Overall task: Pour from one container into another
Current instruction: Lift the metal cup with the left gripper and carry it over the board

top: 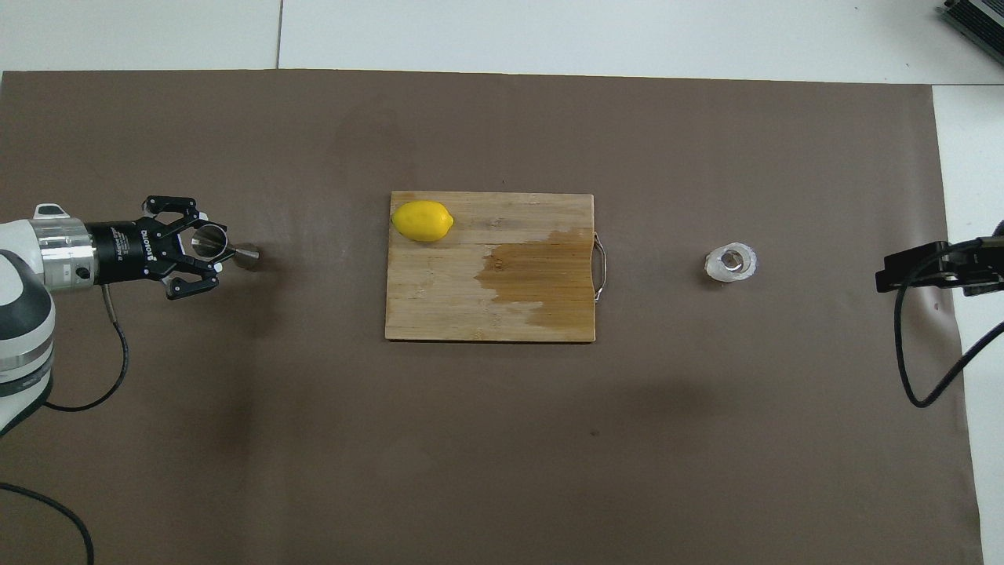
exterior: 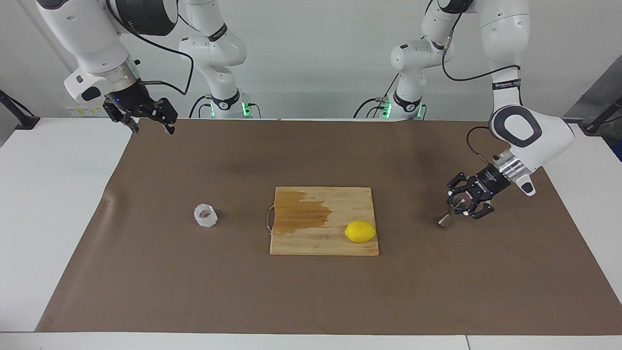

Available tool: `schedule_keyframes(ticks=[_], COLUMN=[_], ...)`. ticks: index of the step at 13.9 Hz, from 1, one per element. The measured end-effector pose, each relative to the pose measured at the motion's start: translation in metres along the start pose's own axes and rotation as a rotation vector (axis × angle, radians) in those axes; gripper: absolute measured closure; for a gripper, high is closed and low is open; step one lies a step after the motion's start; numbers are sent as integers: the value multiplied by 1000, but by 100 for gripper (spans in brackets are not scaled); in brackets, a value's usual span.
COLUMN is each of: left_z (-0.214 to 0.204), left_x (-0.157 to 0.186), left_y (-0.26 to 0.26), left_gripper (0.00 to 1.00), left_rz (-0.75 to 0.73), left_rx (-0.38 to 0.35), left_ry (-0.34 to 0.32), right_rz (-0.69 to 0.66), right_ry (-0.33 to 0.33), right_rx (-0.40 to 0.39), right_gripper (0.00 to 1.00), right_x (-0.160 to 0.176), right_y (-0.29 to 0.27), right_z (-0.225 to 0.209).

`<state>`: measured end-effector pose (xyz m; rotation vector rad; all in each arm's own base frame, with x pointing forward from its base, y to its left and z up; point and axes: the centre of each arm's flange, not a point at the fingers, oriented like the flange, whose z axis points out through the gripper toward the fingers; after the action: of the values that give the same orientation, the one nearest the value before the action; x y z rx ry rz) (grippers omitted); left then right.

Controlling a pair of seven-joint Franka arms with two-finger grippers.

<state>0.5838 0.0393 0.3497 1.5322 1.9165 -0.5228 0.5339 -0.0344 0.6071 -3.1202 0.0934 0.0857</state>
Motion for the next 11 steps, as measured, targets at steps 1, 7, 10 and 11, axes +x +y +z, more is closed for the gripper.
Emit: schedule_keyframes(ticks=[1, 7, 10, 11], left_z=[1, 27, 38, 40], left_x=[-5, -66, -83, -91], left_y=[0, -3, -7, -8], left_gripper=[63, 84, 84, 84], left_rz=[7, -21, -39, -53], left_rx=[2, 28, 39, 41], left_ry=[-1, -10, -9, -11], right_rz=[0, 0, 0, 0], right_ry=[0, 0, 0, 0], right_rx=[0, 0, 0, 0], right_gripper=[0, 0, 0, 0], right_x=[0, 0, 0, 0], right_y=[0, 0, 0, 0], right_z=[0, 0, 0, 0])
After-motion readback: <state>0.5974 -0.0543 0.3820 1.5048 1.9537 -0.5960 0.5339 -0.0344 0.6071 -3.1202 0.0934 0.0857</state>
